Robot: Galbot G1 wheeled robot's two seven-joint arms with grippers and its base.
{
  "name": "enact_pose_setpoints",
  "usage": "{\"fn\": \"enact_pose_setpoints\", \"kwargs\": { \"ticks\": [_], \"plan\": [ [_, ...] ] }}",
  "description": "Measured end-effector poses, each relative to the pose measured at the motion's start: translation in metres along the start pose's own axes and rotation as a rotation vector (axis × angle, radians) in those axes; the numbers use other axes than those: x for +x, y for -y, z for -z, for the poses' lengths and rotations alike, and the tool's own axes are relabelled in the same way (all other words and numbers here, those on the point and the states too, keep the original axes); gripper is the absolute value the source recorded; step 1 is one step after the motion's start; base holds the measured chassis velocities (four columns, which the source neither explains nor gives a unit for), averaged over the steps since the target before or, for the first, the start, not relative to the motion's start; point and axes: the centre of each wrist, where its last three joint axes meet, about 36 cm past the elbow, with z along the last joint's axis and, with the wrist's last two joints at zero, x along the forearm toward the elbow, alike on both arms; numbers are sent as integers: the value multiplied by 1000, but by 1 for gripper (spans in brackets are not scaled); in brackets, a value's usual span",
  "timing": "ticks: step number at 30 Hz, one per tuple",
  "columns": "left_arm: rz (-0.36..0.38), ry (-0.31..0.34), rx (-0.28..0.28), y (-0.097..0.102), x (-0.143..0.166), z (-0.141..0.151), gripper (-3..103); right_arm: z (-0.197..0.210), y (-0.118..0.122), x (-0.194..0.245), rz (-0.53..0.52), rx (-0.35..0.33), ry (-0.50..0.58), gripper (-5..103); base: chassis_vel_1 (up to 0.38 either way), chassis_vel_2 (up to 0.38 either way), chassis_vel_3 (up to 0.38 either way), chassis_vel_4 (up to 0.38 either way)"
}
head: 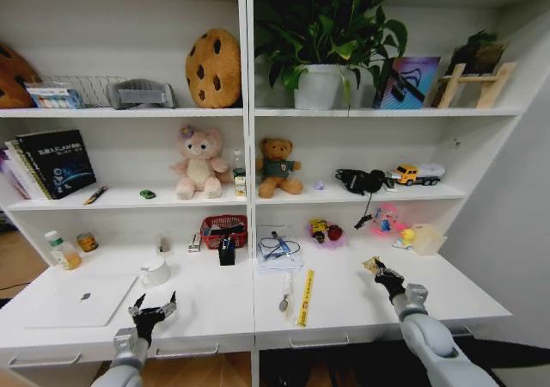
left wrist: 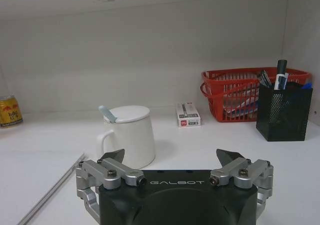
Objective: Organize the objects on the table.
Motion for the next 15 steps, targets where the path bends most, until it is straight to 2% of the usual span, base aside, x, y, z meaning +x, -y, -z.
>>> {"fn": "enact_pose_setpoints", "kwargs": {
  "ticks": [8, 15],
  "plan": [
    [-35, -20, -25, 2, -18, -2, 100, 30, -1, -51, 5, -28, 75, 0, 0, 0, 0, 0],
    [-31, -26, -26, -1, -20, -4, 100, 35, -16, -62, 23, -21, 81, 0, 0, 0, 0, 0]
  ]
}}
